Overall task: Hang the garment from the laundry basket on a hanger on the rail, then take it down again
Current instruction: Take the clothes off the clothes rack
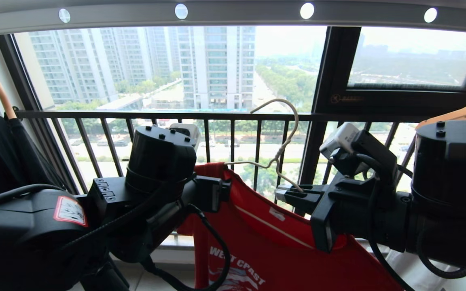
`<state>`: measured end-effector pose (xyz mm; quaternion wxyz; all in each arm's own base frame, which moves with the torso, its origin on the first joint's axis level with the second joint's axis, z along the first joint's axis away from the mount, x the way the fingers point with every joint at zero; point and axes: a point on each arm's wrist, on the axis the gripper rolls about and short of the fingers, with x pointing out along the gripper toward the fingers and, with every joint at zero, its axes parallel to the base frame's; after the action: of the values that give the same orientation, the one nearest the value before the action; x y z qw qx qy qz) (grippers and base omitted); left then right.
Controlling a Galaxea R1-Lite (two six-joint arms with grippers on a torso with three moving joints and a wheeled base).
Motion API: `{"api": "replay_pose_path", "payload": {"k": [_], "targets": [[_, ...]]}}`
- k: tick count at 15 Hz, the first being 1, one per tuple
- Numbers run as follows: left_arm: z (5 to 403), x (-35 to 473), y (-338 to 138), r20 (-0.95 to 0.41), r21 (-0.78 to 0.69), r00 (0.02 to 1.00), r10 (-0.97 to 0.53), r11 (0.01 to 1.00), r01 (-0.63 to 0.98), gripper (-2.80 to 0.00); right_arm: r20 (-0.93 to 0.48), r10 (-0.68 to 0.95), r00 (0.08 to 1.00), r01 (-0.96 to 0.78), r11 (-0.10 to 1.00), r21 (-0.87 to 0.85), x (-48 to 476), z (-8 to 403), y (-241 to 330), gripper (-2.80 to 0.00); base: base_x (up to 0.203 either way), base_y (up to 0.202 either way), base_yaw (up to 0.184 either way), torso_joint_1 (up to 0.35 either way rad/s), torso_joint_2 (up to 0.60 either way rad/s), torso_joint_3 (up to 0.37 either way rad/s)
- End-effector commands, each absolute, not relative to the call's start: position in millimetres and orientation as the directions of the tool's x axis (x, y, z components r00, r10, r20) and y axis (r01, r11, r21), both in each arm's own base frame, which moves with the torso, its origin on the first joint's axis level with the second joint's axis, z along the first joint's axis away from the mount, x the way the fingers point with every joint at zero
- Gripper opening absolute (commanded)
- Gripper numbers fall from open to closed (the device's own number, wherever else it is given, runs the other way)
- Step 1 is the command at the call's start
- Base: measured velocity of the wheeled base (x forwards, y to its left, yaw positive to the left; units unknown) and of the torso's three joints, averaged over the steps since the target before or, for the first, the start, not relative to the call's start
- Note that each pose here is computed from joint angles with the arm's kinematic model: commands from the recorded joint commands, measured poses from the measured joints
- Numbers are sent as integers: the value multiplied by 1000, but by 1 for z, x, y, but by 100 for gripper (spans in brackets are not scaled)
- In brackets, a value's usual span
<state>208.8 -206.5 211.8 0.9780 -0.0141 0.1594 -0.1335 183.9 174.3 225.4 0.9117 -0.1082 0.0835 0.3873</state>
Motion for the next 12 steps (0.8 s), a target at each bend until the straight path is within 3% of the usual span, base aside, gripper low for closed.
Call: {"api": "replay_pose_path", "payload": {"k": [1,8,9,12], "targets": [[215,208,-205,-297,-65,921,-254,967,246,0,-215,687,694,-718,683,-135,183,230,171,-280,0,0,0,0,0,0],[220,205,-201,-279,-55,930,-240,971,234,0,-210,665,717,-695,706,-138,187,231,168,-280,0,0,0,0,0,0],[220,205,-201,-279,-54,930,-239,971,233,-280,-210,664,718,-694,707,-138,188,231,168,-280,0,0,0,0,0,0],[222,204,-200,-273,-59,931,-241,970,234,-280,-209,658,723,-688,712,-138,189,232,166,-280,0,0,0,0,0,0]]}}
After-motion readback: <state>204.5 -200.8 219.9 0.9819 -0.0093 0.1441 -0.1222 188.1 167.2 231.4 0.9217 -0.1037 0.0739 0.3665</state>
